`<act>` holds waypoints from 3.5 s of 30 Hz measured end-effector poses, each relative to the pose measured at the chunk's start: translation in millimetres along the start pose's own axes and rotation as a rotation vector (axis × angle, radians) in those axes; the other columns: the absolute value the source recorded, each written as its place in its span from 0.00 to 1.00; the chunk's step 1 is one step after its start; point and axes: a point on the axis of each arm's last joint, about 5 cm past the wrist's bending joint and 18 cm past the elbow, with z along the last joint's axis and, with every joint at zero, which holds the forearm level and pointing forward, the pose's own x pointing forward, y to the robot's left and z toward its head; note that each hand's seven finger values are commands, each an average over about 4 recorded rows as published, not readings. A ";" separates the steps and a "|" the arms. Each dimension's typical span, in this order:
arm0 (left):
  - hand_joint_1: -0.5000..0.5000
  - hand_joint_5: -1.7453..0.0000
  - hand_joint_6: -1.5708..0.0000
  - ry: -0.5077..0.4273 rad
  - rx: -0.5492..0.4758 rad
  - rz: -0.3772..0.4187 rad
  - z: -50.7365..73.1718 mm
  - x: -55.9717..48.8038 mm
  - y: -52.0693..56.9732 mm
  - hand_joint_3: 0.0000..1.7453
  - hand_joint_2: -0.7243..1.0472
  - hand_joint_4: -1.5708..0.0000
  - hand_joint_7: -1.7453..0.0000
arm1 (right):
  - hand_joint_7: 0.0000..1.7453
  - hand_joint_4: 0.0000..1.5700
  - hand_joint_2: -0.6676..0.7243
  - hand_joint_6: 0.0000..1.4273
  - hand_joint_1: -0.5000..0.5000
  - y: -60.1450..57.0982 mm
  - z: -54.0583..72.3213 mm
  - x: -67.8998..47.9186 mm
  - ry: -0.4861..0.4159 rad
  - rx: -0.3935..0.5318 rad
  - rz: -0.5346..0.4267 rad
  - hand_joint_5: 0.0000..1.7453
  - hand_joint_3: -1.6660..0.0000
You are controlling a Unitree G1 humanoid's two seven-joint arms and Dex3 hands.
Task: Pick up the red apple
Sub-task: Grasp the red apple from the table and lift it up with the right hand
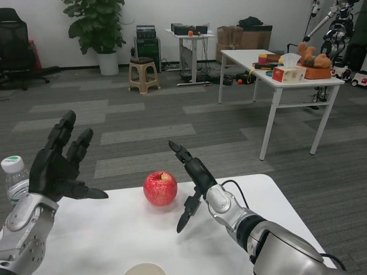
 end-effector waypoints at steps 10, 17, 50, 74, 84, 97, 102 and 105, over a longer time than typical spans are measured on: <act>0.00 0.82 1.00 0.021 0.002 -0.026 -3.4 4.7 -4.8 0.00 0.40 1.00 0.98 | 0.04 0.00 0.77 0.00 0.00 6.1 2.2 4.6 0.033 -0.087 -0.003 0.00 1.00; 0.00 0.82 1.00 0.020 0.001 -0.031 -3.4 6.1 -6.0 0.00 0.40 1.00 0.97 | 0.04 0.00 0.73 0.00 0.00 14.0 4.6 6.3 0.023 -0.156 0.032 0.00 1.00; 0.00 0.82 1.00 0.026 -0.005 -0.020 -5.2 2.6 -5.1 0.00 0.40 1.00 0.99 | 0.12 0.01 0.73 0.00 0.02 34.2 14.5 10.1 -0.066 -0.332 0.183 0.00 1.00; 0.00 0.82 1.00 0.029 -0.006 -0.018 -5.7 1.7 -4.8 0.00 0.40 1.00 1.00 | 0.14 0.02 0.65 0.00 0.01 33.8 14.3 10.2 -0.061 -0.329 0.177 0.00 1.00; 0.00 0.88 1.00 0.031 -0.006 -0.012 -6.2 -0.6 -3.7 0.00 0.40 1.00 0.99 | 0.66 0.09 0.45 0.22 0.08 31.4 12.9 10.0 -0.043 -0.321 0.186 0.42 0.98; 0.00 0.88 1.00 0.032 -0.008 0.001 -6.4 -4.3 -1.6 0.00 0.40 1.00 1.00 | 0.95 0.09 0.42 0.42 0.08 26.6 1.2 0.8 0.012 -0.230 0.162 0.69 0.95; 0.00 0.85 1.00 0.029 -0.008 0.006 -6.0 -4.9 -0.7 0.00 0.40 1.00 1.00 | 0.96 0.09 0.35 0.50 0.11 22.7 -5.0 -4.9 0.029 -0.177 0.142 0.78 0.92; 0.00 0.87 1.00 0.029 -0.010 0.007 -5.9 -4.9 -0.7 0.00 0.40 1.00 1.00 | 0.96 0.09 0.32 0.52 0.12 21.0 -8.1 -8.2 0.034 -0.143 0.129 0.83 0.90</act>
